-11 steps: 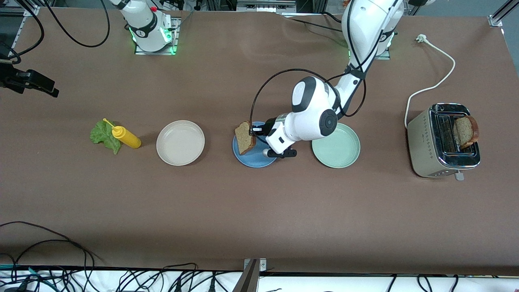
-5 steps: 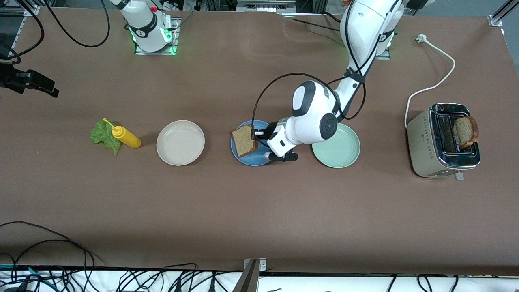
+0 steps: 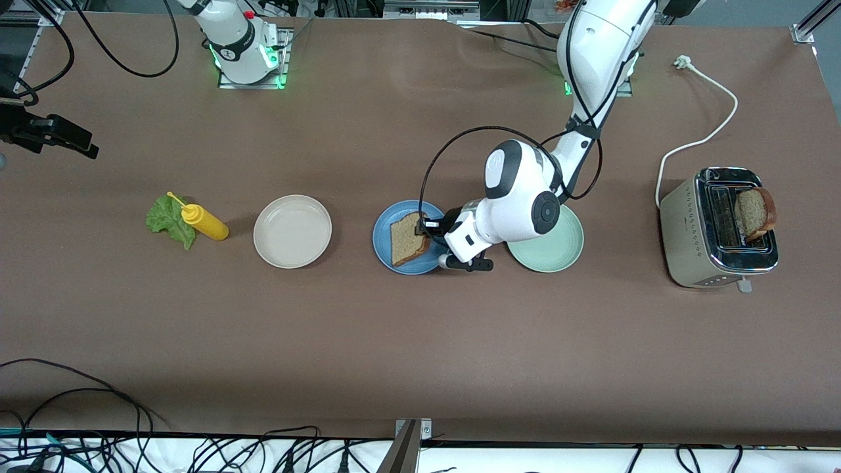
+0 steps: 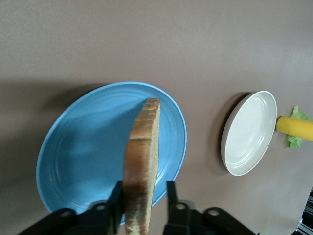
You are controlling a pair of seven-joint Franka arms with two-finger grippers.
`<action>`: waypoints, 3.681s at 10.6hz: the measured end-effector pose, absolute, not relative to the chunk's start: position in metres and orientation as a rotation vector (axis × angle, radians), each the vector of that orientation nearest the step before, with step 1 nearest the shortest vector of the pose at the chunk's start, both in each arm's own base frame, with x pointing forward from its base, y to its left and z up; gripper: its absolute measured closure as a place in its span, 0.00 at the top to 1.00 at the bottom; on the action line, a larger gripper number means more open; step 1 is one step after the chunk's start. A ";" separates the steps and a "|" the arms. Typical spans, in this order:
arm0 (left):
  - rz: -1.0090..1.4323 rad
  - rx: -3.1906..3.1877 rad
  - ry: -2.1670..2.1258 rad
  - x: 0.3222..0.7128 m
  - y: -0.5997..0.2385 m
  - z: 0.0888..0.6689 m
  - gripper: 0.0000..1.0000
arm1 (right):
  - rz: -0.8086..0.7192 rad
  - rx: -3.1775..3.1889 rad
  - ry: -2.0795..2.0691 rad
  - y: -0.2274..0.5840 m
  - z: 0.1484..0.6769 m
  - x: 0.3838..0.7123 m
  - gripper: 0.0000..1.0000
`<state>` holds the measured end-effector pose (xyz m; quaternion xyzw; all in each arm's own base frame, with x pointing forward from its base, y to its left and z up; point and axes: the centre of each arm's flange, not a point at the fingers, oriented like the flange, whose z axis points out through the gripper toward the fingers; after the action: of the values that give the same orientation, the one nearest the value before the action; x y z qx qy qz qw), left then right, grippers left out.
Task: Make sandwich in blue plate with both arms
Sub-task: 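Lower the bread flat onto the blue plate and open the left gripper, then raise the left gripper toward the toaster while the right gripper reaches lettuce, then grasp the green lettuce leaf with the right gripper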
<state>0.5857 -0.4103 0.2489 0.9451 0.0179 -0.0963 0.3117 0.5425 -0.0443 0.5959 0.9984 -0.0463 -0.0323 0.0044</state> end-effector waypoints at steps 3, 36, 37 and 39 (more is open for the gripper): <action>-0.245 2.497 0.049 0.590 -0.403 0.247 0.78 | -0.102 3.128 -0.145 -0.044 0.596 0.543 1.00; 0.018 3.180 -0.304 0.570 -0.045 0.635 1.00 | -0.651 3.108 0.990 -0.152 0.213 0.612 1.00; 0.025 3.188 -0.303 0.569 -0.044 0.639 1.00 | -0.680 3.110 1.015 -0.150 0.199 0.610 1.00; 0.012 3.190 -0.298 0.569 -0.042 0.639 1.00 | -0.717 3.116 1.039 -0.148 0.183 0.606 0.94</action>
<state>0.5685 -0.0417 0.6387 0.9952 -0.0929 0.0037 -0.0312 0.6064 -0.1480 0.1829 0.9212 0.3073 -0.2120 -0.1101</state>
